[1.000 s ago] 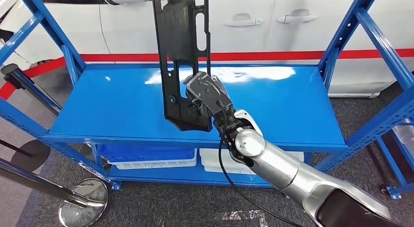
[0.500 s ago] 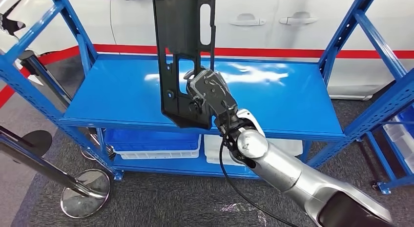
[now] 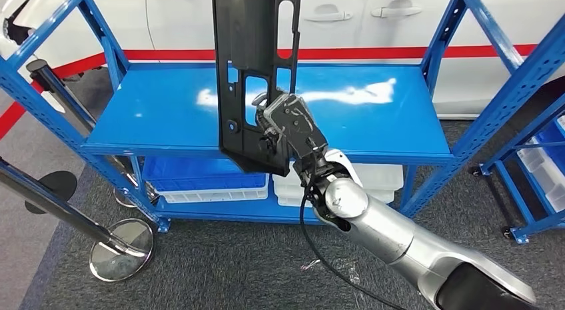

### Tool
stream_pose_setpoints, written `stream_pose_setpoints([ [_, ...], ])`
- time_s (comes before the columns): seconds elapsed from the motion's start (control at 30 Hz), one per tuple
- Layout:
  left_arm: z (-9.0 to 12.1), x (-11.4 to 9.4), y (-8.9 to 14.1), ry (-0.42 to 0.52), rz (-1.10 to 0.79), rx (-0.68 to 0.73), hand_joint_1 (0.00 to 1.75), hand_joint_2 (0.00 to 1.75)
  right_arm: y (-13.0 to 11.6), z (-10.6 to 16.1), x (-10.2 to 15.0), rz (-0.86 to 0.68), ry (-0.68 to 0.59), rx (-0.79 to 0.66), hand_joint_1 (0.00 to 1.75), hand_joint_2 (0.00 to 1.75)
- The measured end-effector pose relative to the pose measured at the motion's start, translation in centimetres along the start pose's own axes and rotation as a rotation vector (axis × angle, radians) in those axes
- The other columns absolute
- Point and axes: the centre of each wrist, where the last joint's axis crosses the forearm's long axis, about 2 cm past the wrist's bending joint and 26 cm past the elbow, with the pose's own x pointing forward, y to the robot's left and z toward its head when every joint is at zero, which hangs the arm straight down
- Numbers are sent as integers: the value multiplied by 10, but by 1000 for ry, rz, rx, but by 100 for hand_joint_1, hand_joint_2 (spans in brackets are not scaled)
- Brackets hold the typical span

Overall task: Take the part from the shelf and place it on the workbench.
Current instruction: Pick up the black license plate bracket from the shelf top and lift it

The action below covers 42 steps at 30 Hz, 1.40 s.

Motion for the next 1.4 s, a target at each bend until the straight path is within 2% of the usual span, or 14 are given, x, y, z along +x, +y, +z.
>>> stream_pose_setpoints([
  [1.4,-1,3,1,12,-7,1,0,175,-21,3,4,-2,-5,-72,175,175],
])
